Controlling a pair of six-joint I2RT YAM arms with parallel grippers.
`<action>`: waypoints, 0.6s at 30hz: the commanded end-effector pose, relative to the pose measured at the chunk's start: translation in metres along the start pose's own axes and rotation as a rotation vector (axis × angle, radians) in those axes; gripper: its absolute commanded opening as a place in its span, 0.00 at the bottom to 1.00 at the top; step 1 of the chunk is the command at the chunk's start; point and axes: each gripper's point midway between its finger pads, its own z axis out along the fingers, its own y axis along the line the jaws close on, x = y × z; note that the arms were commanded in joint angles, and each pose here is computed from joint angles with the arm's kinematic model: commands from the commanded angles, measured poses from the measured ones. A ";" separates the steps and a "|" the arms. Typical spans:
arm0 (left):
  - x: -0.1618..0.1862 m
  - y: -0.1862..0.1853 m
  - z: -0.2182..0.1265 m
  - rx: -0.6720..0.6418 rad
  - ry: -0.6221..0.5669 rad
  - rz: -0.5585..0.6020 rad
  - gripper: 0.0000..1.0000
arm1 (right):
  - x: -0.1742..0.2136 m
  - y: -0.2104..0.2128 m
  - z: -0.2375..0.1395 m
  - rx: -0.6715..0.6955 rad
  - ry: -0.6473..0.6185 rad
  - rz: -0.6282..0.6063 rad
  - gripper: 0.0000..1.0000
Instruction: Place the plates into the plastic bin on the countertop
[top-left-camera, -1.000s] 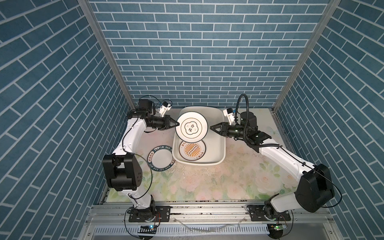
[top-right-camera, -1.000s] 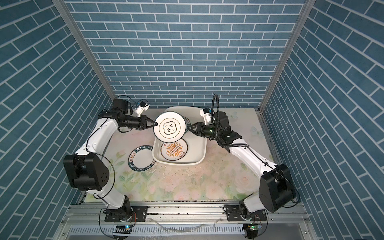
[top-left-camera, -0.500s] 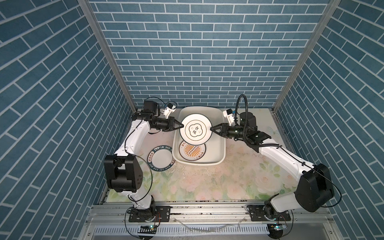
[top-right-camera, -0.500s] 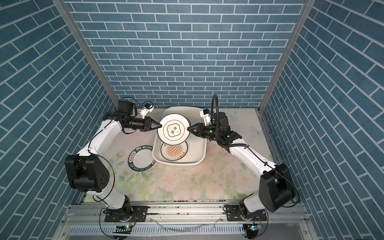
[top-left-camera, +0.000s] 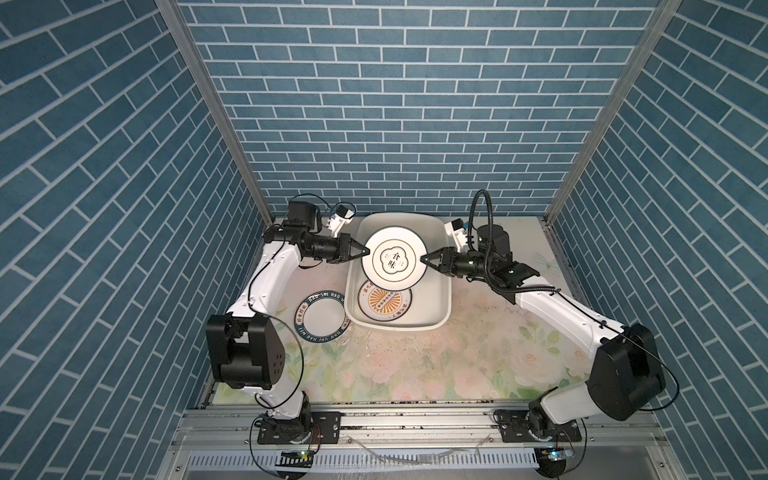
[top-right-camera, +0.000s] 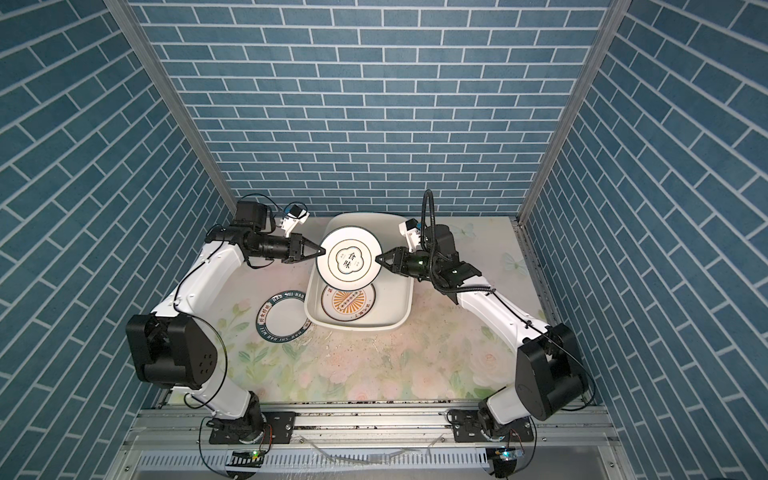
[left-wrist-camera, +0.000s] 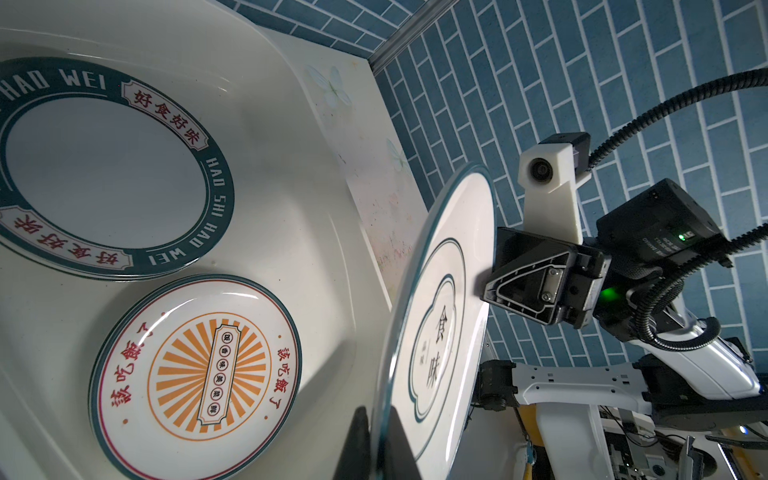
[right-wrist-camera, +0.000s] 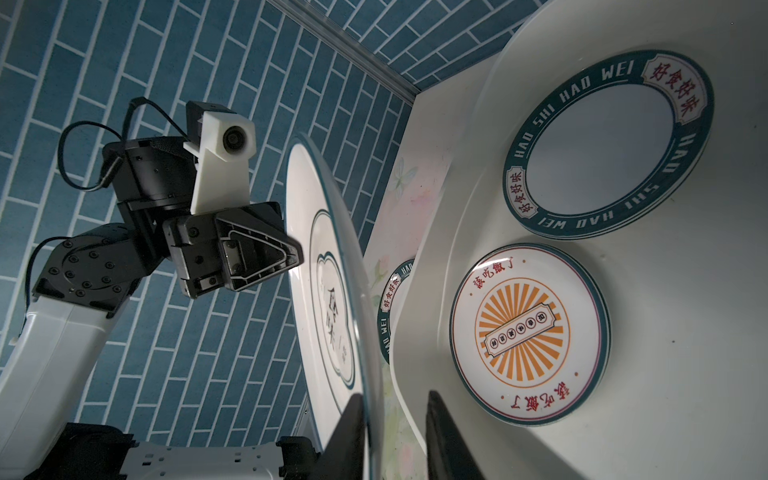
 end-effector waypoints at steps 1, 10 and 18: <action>-0.002 -0.021 -0.004 0.060 -0.013 0.036 0.00 | -0.006 0.009 0.002 -0.036 -0.012 -0.037 0.23; 0.001 -0.028 -0.004 0.070 -0.009 0.053 0.00 | -0.005 0.011 0.002 -0.060 -0.018 -0.029 0.14; 0.000 -0.027 -0.003 0.065 -0.008 0.050 0.00 | -0.006 0.012 0.002 -0.069 -0.019 -0.028 0.02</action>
